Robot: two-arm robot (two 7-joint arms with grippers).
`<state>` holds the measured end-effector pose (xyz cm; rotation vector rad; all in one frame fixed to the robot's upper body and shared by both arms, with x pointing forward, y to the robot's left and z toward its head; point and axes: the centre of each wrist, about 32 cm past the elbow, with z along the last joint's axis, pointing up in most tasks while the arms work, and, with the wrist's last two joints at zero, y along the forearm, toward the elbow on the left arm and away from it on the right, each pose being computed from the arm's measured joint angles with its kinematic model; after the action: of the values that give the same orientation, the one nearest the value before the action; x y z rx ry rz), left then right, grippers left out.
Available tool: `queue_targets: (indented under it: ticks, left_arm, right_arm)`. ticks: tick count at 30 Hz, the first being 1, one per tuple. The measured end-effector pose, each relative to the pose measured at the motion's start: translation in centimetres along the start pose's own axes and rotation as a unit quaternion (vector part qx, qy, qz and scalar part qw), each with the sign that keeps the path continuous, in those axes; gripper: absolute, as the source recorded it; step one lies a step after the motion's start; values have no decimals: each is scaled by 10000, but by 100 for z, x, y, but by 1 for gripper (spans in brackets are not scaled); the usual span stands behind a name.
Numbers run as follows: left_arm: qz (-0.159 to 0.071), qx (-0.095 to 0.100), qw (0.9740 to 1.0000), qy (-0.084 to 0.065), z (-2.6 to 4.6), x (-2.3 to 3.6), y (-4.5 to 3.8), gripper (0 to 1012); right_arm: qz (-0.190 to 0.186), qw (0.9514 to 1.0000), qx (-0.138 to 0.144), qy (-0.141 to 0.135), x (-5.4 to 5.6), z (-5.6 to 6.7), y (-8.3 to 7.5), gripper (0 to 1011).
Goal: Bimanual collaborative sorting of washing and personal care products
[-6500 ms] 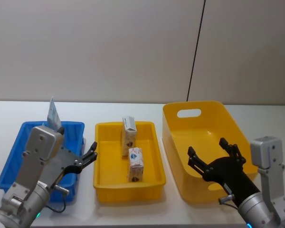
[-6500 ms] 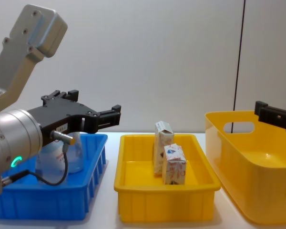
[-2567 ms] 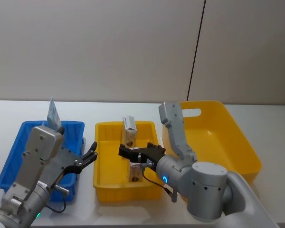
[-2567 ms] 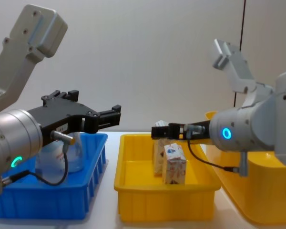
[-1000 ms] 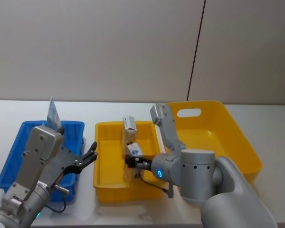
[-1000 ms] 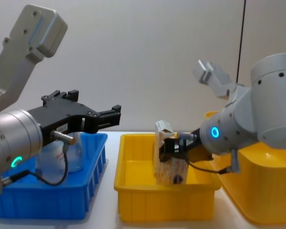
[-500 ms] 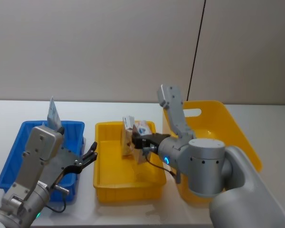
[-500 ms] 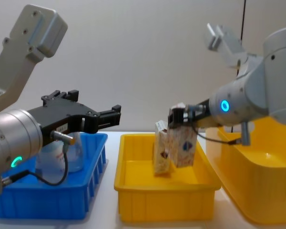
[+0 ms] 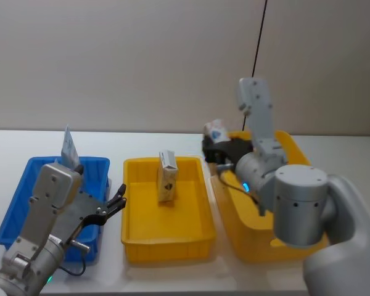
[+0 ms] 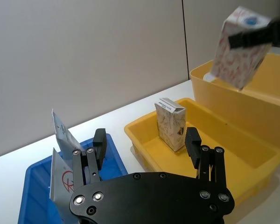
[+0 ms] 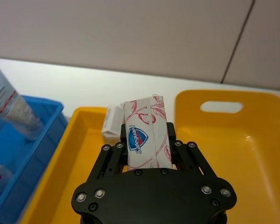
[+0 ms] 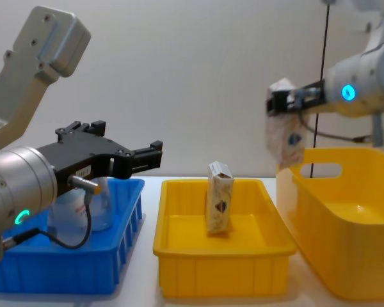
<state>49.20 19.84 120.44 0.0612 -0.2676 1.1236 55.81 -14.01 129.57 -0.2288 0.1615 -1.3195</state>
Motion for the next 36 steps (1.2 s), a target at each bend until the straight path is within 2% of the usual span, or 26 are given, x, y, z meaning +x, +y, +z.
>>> queue_targets:
  ticks: [6, 15, 22, 27, 28, 29, 31, 32, 36]
  left_arm:
    - [0, 0, 10000, 0, 0, 0, 0, 1001]
    - [0, 0, 10000, 1, 0, 0, 0, 1001]
    - [0, 0, 10000, 1, 0, 0, 0, 1001]
    - [0, 0, 10000, 0, 0, 0, 0, 1001]
    - [1, 0, 10000, 0, 0, 0, 0, 1001]
    - [0, 0, 10000, 0, 0, 0, 0, 1001]
    - [0, 0, 10000, 1, 0, 0, 0, 1001]
    - [0, 0, 10000, 0, 0, 0, 0, 1001]
    - [1, 0, 10000, 0, 0, 0, 0, 1001]
  right_arm:
    - [-395, 9989, 243, -106, 133, 96, -171, 368]
    - [-903, 9954, 301, -95, 340, 153, -367, 368]
    - [-1060, 9939, 308, -82, 457, 146, -428, 373]
    - [-1083, 9935, 326, -91, 522, 132, -446, 544]
    - [-1077, 9936, 334, -92, 528, 131, -447, 544]
    - [-1073, 9936, 349, -97, 548, 126, -450, 606]
    - [-1066, 9936, 367, -100, 571, 118, -455, 646]
    - [-1056, 9936, 379, -101, 579, 117, -457, 712]
    - [-1032, 9937, 421, -107, 613, 103, -462, 806]
